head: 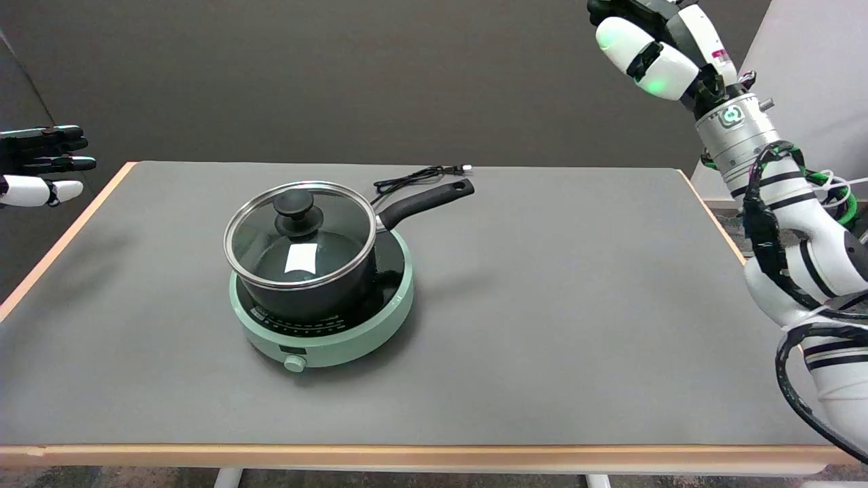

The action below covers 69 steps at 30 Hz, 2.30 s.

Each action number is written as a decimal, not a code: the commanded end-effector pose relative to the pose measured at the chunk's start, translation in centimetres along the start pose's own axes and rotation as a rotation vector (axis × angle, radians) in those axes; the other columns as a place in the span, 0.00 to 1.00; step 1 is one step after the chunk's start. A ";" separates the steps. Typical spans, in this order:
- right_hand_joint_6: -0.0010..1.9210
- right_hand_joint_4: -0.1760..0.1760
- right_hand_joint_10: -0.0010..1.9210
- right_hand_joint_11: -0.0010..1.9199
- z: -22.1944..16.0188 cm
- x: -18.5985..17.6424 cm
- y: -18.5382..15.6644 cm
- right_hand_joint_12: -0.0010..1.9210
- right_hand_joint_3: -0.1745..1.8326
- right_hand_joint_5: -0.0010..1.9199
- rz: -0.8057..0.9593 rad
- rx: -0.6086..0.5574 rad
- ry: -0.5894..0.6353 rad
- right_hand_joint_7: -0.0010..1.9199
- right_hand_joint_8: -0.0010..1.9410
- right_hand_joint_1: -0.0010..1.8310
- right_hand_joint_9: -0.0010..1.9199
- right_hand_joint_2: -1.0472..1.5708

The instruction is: Pick up the pot lid.

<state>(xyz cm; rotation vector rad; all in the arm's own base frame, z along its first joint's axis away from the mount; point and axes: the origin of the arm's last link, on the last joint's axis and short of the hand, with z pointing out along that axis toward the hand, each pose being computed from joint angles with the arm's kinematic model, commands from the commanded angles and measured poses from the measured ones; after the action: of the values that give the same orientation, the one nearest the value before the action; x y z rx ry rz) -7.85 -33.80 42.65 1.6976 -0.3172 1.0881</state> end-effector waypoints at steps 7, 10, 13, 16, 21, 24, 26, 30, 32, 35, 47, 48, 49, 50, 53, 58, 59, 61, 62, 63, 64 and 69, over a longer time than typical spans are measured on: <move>0.10 0.29 0.20 0.16 0.4 0.5 -1.8 0.41 0.46 0.20 -0.036 0.071 -0.021 0.27 0.12 0.26 0.25 0.65; 0.10 0.30 0.20 0.16 0.7 0.2 -2.5 0.41 0.46 0.20 -0.051 0.099 -0.044 0.27 0.12 0.26 0.25 0.65; 0.10 0.30 0.20 0.16 1.4 -0.7 -3.4 0.41 0.46 0.20 -0.094 0.122 -0.075 0.28 0.12 0.27 0.25 0.64; 0.10 0.30 0.20 0.16 2.4 -2.0 -4.6 0.41 0.46 0.20 -0.176 0.150 -0.116 0.28 0.12 0.27 0.25 0.64; 0.10 0.34 0.19 0.16 4.2 -4.1 -6.8 0.41 0.47 0.21 -0.340 0.198 -0.172 0.28 0.11 0.29 0.25 0.63; 0.10 0.37 0.19 0.17 5.3 -5.4 -7.6 0.41 0.48 0.22 -0.413 0.219 -0.193 0.28 0.11 0.31 0.25 0.63; 0.10 0.39 0.18 0.17 6.0 -6.6 -7.9 0.41 0.48 0.22 -0.441 0.231 -0.217 0.28 0.11 0.31 0.25 0.63; 0.10 0.43 0.17 0.17 7.3 -9.6 -8.5 0.41 0.49 0.22 -0.509 0.252 -0.268 0.27 0.11 0.32 0.25 0.62; 0.10 0.44 0.17 0.17 7.8 -10.7 -8.9 0.41 0.50 0.22 -0.540 0.261 -0.278 0.27 0.10 0.33 0.25 0.62; 0.10 0.46 0.17 0.17 8.4 -12.2 -9.4 0.40 0.50 0.22 -0.617 0.277 -0.284 0.27 0.10 0.33 0.25 0.62; 0.10 0.50 0.16 0.17 9.2 -17.4 -11.8 0.39 0.51 0.21 -0.667 0.326 -0.294 0.25 0.10 0.34 0.25 0.61; 0.10 0.50 0.16 0.17 9.4 -17.7 -12.2 0.39 0.51 0.21 -0.685 0.333 -0.287 0.25 0.10 0.34 0.25 0.61; 0.10 0.50 0.16 0.17 9.4 -17.8 -12.4 0.39 0.51 0.21 -0.692 0.336 -0.284 0.25 0.10 0.34 0.25 0.61; 0.10 0.50 0.16 0.17 9.6 -17.9 -12.5 0.39 0.51 0.21 -0.697 0.330 -0.276 0.25 0.10 0.34 0.25 0.61; 0.10 0.51 0.16 0.17 10.1 -18.0 -12.5 0.39 0.51 0.21 -0.691 0.325 -0.271 0.25 0.10 0.34 0.25 0.61; 0.10 0.53 0.16 0.18 10.4 -18.7 -13.7 0.39 0.51 0.21 -0.663 0.393 -0.321 0.25 0.10 0.34 0.25 0.61; 0.10 0.54 0.16 0.18 10.2 -19.2 -14.4 0.40 0.51 0.21 -0.670 0.426 -0.338 0.25 0.10 0.34 0.25 0.61; 0.10 0.55 0.16 0.18 10.0 -19.7 -15.4 0.40 0.51 0.22 -0.678 0.469 -0.350 0.26 0.10 0.34 0.25 0.61; 0.10 0.55 0.16 0.18 9.8 -19.9 -15.7 0.40 0.51 0.22 -0.681 0.482 -0.354 0.26 0.10 0.34 0.26 0.61; 0.10 0.56 0.16 0.18 9.7 -20.0 -16.0 0.41 0.51 0.22 -0.678 0.494 -0.356 0.26 0.10 0.34 0.26 0.61; 0.10 0.56 0.16 0.18 9.7 -20.0 -16.4 0.41 0.51 0.22 -0.677 0.507 -0.357 0.26 0.10 0.34 0.26 0.61; 0.10 0.58 0.16 0.19 9.2 -21.3 -17.1 0.42 0.51 0.22 -0.663 0.548 -0.397 0.26 0.10 0.34 0.26 0.61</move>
<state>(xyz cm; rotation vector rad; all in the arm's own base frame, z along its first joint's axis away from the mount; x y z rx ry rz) -4.24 -41.76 20.49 2.1042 0.2392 0.4170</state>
